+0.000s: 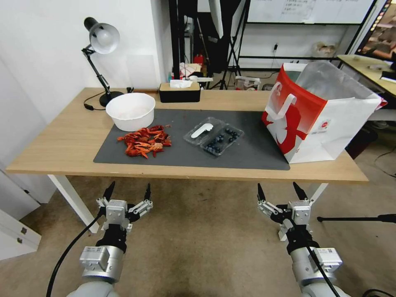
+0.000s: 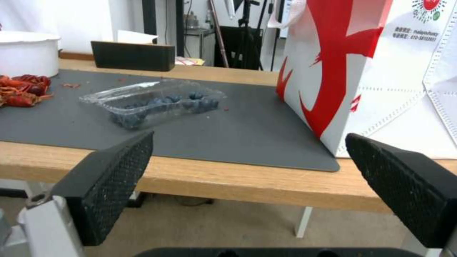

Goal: Close the takeout container lid, then place the container into the takeout bag.

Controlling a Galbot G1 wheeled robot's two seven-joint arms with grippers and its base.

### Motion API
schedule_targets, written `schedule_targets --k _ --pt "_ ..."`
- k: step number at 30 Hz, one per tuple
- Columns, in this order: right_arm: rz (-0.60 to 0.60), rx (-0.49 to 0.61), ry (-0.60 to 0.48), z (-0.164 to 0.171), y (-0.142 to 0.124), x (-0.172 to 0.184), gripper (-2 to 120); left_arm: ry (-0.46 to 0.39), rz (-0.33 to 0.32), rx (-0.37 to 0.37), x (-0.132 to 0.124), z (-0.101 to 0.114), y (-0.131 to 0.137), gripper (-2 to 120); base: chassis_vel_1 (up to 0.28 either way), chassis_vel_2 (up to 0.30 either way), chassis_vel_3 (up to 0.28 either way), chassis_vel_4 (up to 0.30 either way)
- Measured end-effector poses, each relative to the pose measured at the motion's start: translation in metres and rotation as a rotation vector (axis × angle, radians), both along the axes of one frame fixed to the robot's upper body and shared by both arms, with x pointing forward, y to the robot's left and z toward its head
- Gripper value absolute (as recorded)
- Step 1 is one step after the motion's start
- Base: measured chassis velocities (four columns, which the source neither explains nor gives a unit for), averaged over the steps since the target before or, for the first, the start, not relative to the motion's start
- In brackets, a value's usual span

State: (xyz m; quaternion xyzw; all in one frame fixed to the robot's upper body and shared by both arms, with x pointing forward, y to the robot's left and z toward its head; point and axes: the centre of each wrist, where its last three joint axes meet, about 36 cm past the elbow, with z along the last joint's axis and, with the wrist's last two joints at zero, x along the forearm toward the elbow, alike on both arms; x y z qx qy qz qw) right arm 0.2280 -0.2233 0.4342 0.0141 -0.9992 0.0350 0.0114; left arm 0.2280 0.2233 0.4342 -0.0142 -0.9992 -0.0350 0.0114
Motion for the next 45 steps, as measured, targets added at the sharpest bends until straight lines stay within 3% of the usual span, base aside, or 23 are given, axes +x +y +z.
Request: schedule_targets --k 17,20,22,23,27,45 --pt "0.007 0.002 0.008 0.0 0.001 -0.003 100 0.0 0.001 -0.002 0.0 0.0 -0.001 100 0.0 0.0 0.0 0.0" --pt "0.053 0.011 0.04 0.003 0.008 -0.021 100 0.006 0.003 -0.045 -0.002 0.003 -0.011 100 0.0 0.0 0.0 0.0" --pt "0.113 0.023 0.082 0.009 0.017 -0.045 100 0.031 0.007 -0.13 -0.008 0.01 -0.031 100 0.0 0.0 0.0 0.0" --pt "0.113 0.023 0.082 0.009 0.017 -0.045 100 0.031 0.007 -0.13 -0.008 0.01 -0.031 100 0.0 0.0 0.0 0.0" --pt "0.144 0.026 0.026 0.015 0.018 -0.049 100 0.094 0.015 -0.259 -0.023 0.021 -0.061 100 0.0 0.0 0.0 0.0" --pt "0.136 0.009 0.007 0.013 0.013 -0.046 100 0.065 -0.008 -0.249 -0.016 0.018 -0.052 100 0.0 0.0 0.0 0.0"
